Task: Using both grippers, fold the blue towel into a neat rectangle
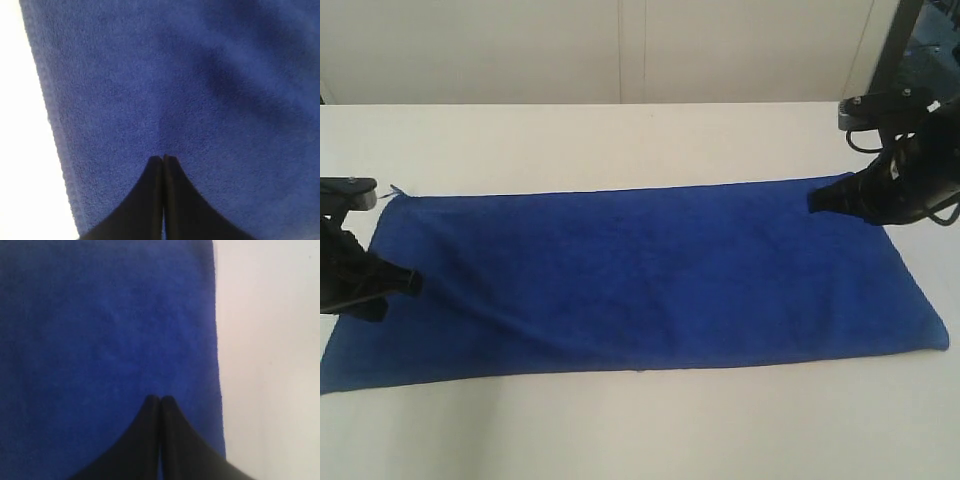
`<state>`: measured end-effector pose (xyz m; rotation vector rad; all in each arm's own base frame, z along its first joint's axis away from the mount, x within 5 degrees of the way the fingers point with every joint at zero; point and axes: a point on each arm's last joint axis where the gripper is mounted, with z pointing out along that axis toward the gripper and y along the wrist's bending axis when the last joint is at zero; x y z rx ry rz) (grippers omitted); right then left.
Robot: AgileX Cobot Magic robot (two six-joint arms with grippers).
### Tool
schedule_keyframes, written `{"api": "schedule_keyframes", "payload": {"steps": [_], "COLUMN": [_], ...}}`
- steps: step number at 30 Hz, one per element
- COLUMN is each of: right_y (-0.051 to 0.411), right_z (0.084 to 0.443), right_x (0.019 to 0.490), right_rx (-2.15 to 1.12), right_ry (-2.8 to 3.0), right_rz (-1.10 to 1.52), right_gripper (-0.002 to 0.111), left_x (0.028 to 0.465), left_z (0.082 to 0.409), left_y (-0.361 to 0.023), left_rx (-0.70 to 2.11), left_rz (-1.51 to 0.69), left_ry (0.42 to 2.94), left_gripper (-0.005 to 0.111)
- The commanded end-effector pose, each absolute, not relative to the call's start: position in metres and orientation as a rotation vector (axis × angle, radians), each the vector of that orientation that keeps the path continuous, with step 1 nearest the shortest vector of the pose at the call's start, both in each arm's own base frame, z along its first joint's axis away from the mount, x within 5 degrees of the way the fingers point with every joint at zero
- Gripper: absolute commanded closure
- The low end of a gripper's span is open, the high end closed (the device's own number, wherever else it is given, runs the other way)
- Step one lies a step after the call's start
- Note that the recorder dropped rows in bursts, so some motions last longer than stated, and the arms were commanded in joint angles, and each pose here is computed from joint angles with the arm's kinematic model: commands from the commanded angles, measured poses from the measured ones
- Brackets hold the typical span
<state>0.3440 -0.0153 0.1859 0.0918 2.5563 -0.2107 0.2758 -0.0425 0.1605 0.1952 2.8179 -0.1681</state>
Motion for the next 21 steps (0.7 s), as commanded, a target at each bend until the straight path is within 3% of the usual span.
{"api": "schedule_keyframes", "payload": {"steps": [1,21], "right_y": [-0.016,-0.016], "right_z": [0.174,0.169], "right_x": [0.343,0.343], "right_rx": [0.075,0.059], "right_ry": [2.608,2.625], "right_rz": [-0.22,-0.228], "right_gripper": [0.108,0.108], "left_x": [0.269,0.261], "left_z": [0.155,0.133], "left_y": [-0.044,-0.042], "left_rx": [0.208,0.426], "left_rz": [-0.171,-0.125], "left_ry": [2.821,2.959], "left_gripper": [0.107,0.107]}}
